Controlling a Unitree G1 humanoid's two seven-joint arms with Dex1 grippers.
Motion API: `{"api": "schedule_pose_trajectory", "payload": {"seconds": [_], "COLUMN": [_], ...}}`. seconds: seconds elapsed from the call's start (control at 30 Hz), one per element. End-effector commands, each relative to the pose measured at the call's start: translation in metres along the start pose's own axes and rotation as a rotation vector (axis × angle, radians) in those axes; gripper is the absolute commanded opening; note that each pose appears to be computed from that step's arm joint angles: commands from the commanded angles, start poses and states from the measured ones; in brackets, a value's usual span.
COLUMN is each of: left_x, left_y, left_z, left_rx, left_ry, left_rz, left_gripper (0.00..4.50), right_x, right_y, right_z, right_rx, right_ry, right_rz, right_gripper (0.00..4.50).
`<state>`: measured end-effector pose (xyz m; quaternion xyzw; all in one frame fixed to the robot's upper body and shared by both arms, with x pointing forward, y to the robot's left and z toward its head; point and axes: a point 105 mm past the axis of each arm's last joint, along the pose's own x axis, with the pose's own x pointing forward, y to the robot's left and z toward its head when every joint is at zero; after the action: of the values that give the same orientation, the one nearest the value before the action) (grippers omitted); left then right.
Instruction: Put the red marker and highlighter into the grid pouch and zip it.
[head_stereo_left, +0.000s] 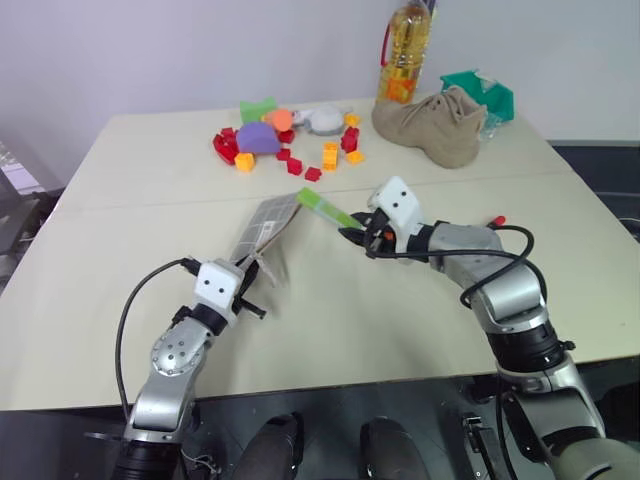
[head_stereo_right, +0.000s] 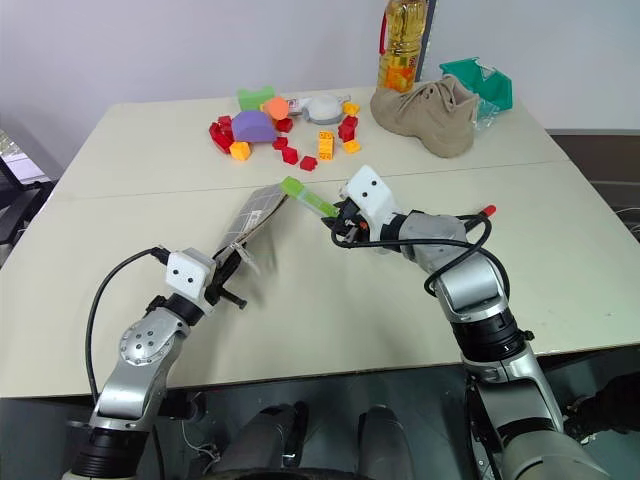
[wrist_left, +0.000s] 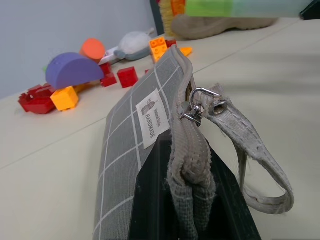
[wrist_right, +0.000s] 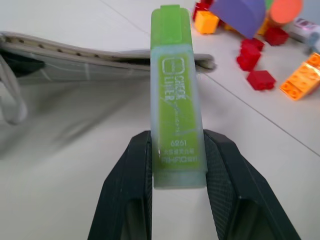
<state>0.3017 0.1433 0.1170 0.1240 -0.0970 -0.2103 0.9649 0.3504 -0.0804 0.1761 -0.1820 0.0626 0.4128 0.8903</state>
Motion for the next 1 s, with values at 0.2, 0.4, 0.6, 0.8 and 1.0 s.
{"api": "schedule_pose_trajectory", "payload": {"seconds": [0.2,0.4,0.6,0.8,1.0], "left_x": [0.001,0.001,0.001,-0.001,-0.002], "left_y": [-0.001,-0.002,-0.008,-0.027,-0.044], "left_z": [0.039,0.039,0.038,0.036,0.035], "left_rx": [0.019,0.024,0.061,0.198,0.285], "left_ry": [-0.16,-0.157,-0.153,-0.151,-0.172], "left_rz": [-0.017,-0.025,-0.068,-0.22,-0.378], "left_gripper": [0.0,0.0,0.0,0.0,0.0], "right_x": [-0.007,-0.011,-0.014,-0.017,-0.02], "right_y": [-0.002,-0.007,-0.008,0.001,0.023], "right_z": [0.014,0.013,0.009,0.006,-0.001], "right_rx": [-0.038,-0.05,-0.075,-0.169,-0.347], "right_ry": [-0.031,-0.014,0.018,0.076,0.137], "right_rz": [0.002,-0.006,0.006,0.082,0.242], "right_gripper": [0.87,0.87,0.87,0.87,0.87]}}
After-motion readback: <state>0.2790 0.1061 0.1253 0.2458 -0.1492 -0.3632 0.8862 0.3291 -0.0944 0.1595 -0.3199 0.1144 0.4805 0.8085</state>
